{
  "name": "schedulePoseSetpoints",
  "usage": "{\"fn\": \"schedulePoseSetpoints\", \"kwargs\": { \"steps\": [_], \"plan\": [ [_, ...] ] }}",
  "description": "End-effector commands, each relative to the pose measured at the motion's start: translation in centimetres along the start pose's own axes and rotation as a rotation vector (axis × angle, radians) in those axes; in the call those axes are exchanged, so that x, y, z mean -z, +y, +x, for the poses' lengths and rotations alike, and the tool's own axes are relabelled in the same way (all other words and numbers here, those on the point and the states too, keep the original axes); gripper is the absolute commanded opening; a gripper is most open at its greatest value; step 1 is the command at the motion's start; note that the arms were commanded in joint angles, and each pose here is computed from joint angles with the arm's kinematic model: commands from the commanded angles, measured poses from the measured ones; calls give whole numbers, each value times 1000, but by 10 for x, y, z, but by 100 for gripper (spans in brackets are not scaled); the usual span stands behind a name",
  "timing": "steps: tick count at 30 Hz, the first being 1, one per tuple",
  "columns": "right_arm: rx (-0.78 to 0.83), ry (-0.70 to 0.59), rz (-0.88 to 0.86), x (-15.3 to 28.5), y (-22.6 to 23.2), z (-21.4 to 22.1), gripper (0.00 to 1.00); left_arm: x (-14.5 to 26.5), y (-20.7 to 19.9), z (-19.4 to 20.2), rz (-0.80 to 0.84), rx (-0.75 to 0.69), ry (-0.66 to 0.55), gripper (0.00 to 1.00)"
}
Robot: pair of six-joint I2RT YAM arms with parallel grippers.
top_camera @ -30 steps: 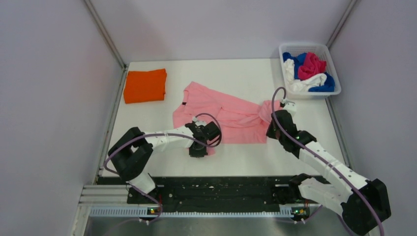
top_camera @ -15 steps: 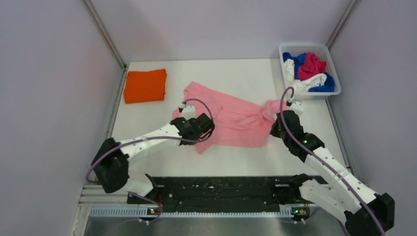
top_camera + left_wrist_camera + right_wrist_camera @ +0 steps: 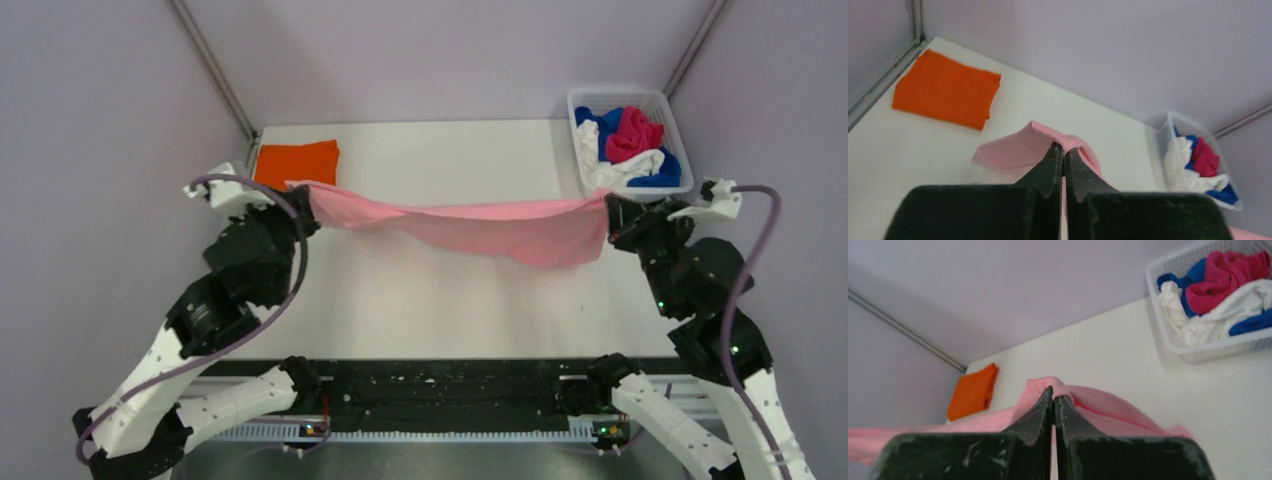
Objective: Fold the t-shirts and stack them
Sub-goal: Flatten out the tshirt
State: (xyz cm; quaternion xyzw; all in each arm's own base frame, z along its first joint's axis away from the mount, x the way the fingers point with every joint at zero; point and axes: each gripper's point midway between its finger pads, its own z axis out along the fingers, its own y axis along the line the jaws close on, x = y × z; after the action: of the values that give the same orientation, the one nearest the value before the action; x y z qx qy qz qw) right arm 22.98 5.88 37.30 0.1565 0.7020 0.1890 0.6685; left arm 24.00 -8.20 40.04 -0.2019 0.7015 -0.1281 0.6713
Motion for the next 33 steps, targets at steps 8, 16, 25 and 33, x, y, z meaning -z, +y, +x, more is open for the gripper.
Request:
{"fn": "schedulePoseSetpoints", "kwargs": {
  "steps": [8,16,25,33],
  "plan": [
    [-72,-235,-524,116,94,-136,0,102,-55,-191,565,77,-248,0],
    [-61,-294,-760,172,122,-161,0,133,-69,-217,718,56,-265,0],
    [-81,-307,-723,177,108,-156,0,122,-69,-211,673,41,-263,0],
    [-135,-260,-473,127,62,-112,0,65,-51,-169,392,-25,-258,0]
  ]
}}
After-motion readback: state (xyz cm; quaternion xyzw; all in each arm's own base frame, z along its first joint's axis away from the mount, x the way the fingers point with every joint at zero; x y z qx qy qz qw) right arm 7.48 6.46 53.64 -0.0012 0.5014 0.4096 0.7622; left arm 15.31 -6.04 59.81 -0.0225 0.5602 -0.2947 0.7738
